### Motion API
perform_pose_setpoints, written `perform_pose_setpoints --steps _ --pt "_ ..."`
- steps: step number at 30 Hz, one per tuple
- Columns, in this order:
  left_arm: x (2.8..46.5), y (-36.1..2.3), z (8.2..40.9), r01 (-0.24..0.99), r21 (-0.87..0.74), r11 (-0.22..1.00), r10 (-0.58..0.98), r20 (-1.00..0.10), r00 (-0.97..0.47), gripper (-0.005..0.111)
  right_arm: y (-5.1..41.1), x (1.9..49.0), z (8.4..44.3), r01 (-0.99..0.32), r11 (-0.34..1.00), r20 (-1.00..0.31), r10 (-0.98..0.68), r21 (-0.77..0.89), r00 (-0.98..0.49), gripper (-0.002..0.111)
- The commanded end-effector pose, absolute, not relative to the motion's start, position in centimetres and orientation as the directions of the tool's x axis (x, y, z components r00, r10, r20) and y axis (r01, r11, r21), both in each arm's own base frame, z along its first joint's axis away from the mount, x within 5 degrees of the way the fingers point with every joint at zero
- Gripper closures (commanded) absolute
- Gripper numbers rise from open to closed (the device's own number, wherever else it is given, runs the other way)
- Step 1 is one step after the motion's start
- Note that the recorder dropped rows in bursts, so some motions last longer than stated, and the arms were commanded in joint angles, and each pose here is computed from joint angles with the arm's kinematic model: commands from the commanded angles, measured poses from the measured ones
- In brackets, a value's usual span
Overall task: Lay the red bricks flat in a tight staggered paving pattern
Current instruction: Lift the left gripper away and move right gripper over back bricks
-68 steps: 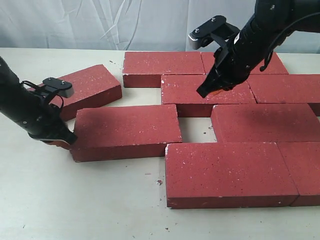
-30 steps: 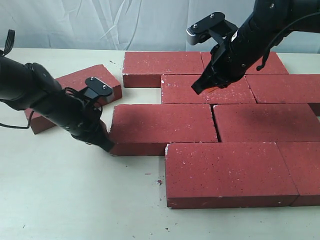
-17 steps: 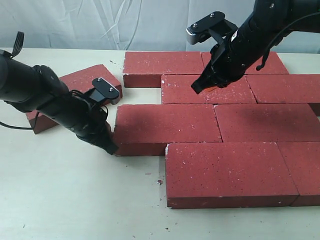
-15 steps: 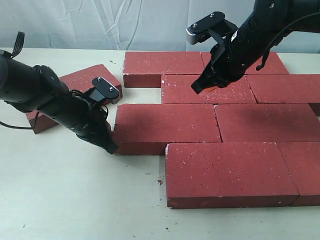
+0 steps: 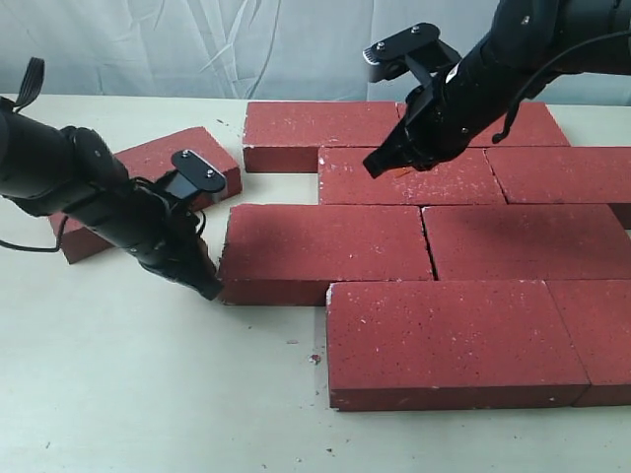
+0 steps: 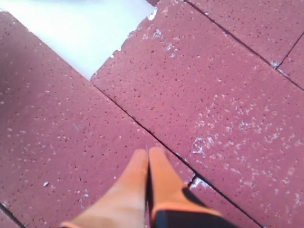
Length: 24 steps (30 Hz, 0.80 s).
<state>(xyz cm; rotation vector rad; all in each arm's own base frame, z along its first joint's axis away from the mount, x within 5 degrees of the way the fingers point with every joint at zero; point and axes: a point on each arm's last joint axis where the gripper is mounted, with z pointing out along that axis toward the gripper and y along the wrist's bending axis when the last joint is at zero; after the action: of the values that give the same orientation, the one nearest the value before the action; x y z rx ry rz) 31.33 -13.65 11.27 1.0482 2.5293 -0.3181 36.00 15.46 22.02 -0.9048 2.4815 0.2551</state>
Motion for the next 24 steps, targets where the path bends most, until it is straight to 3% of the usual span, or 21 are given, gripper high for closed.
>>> perform_pose_setpoints --steps 1,9,12,15,21,24 --pt "31.4 -12.0 11.1 0.714 -0.09 0.695 0.639 -0.377 -0.67 0.107 15.3 36.2 21.9 -0.633 0.774 -0.513 -0.537 0.017 -0.67 0.109" --pt "31.2 -9.7 11.0 0.653 -0.19 0.733 0.587 -0.308 -0.748 0.107 15.7 36.0 21.9 -0.625 0.778 -0.513 -0.515 0.056 -0.687 0.109" --pt "29.6 -9.4 10.9 0.716 -0.263 0.647 0.693 -0.189 -0.696 0.107 16.4 35.6 21.9 -0.641 0.766 -0.514 -0.529 0.055 -0.676 0.109" --pt "29.4 -9.0 10.9 0.705 -0.274 0.654 0.691 -0.162 -0.704 0.107 17.7 35.1 21.9 -0.697 0.716 -0.525 -0.585 0.023 -0.618 0.109" --pt "29.4 -8.7 15.3 0.728 -0.193 0.657 0.674 -0.282 -0.683 0.107 17.6 34.8 21.8 -0.712 0.702 -0.494 -0.605 0.039 -0.624 0.109" --pt "29.8 -6.9 18.0 0.692 -0.131 0.71 0.612 -0.37 -0.699 0.107 18.5 34.5 22.0 -0.675 0.722 -0.522 -0.522 0.152 -0.675 0.109"
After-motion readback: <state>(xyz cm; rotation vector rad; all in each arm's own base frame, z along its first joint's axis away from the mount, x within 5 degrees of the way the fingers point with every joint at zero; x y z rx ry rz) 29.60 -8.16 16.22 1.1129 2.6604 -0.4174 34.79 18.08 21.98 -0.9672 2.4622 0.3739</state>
